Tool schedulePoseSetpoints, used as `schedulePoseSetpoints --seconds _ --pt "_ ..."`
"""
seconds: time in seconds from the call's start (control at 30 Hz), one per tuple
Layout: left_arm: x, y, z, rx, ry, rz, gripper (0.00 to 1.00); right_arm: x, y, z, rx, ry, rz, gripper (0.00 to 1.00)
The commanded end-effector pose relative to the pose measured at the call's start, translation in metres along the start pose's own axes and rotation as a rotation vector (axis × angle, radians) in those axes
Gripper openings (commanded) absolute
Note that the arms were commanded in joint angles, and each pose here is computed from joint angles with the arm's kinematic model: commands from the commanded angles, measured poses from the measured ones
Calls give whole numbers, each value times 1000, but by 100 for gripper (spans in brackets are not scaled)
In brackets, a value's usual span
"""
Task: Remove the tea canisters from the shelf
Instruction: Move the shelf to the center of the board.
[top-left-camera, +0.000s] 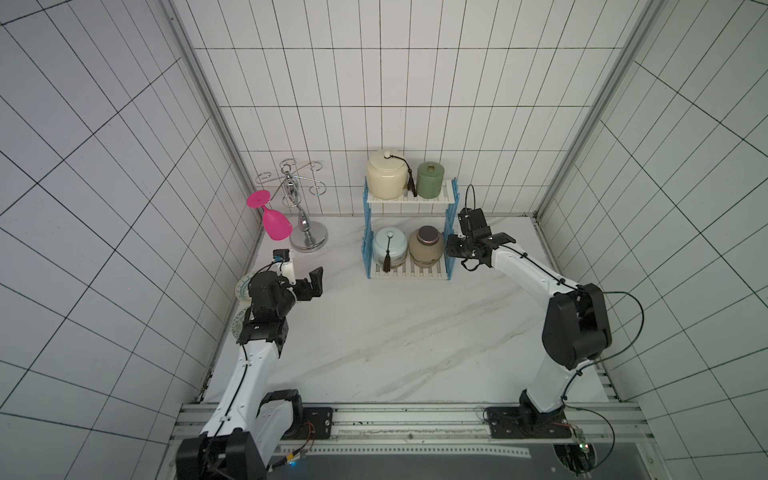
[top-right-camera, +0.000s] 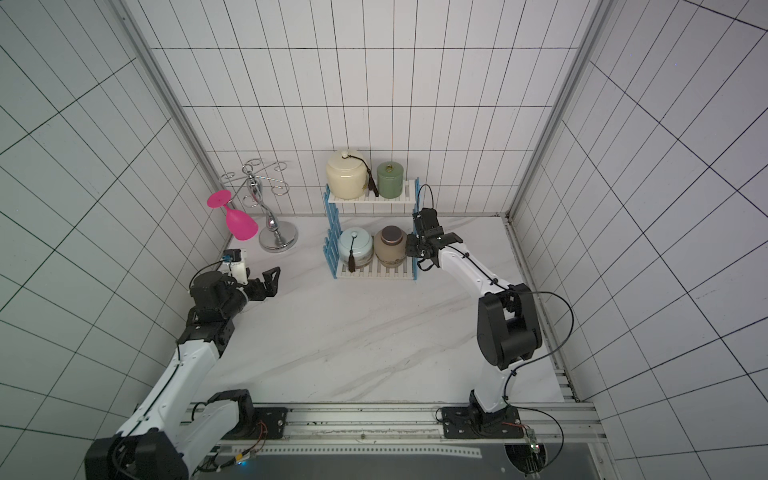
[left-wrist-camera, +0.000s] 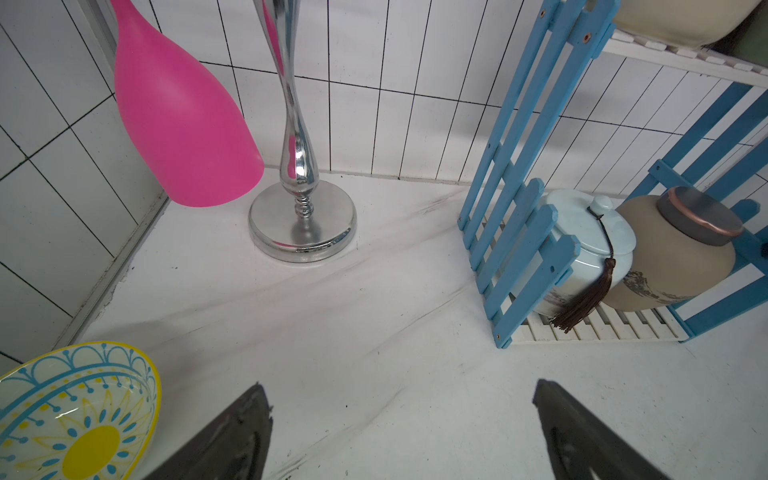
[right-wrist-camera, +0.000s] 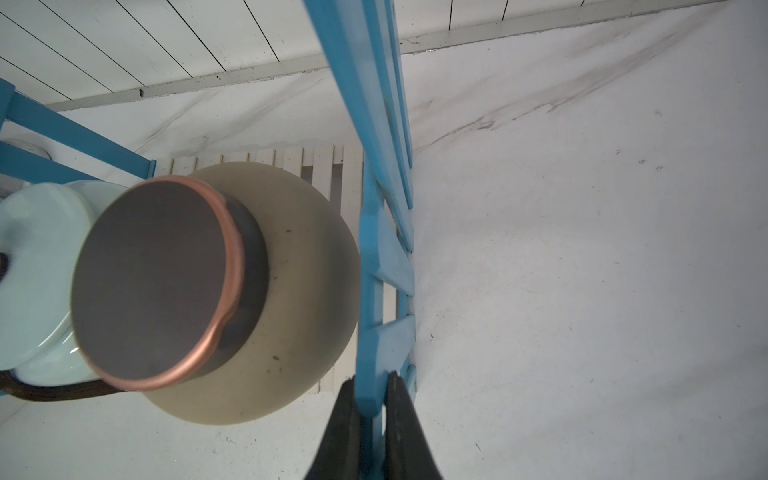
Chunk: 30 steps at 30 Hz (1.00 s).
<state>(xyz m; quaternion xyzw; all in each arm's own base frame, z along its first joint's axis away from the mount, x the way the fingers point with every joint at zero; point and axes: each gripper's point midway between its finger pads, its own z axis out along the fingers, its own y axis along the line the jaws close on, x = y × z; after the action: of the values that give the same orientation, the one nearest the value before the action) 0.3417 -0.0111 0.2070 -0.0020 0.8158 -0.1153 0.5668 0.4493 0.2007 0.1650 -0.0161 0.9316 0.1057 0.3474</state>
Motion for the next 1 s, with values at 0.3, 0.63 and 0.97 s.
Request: schedulePoseSetpoints --seconds 0.3,0.63,0.97 --pt "-3 -6 -2 28 -18 20 99 -29 -12 16 48 -75 108 0" --pt "0 -10 -1 44 -8 27 99 -35 -24 20 62 -78 151 0" --pt "4 -20 0 98 6 61 99 -36 -18 9 26 -81 157 3"
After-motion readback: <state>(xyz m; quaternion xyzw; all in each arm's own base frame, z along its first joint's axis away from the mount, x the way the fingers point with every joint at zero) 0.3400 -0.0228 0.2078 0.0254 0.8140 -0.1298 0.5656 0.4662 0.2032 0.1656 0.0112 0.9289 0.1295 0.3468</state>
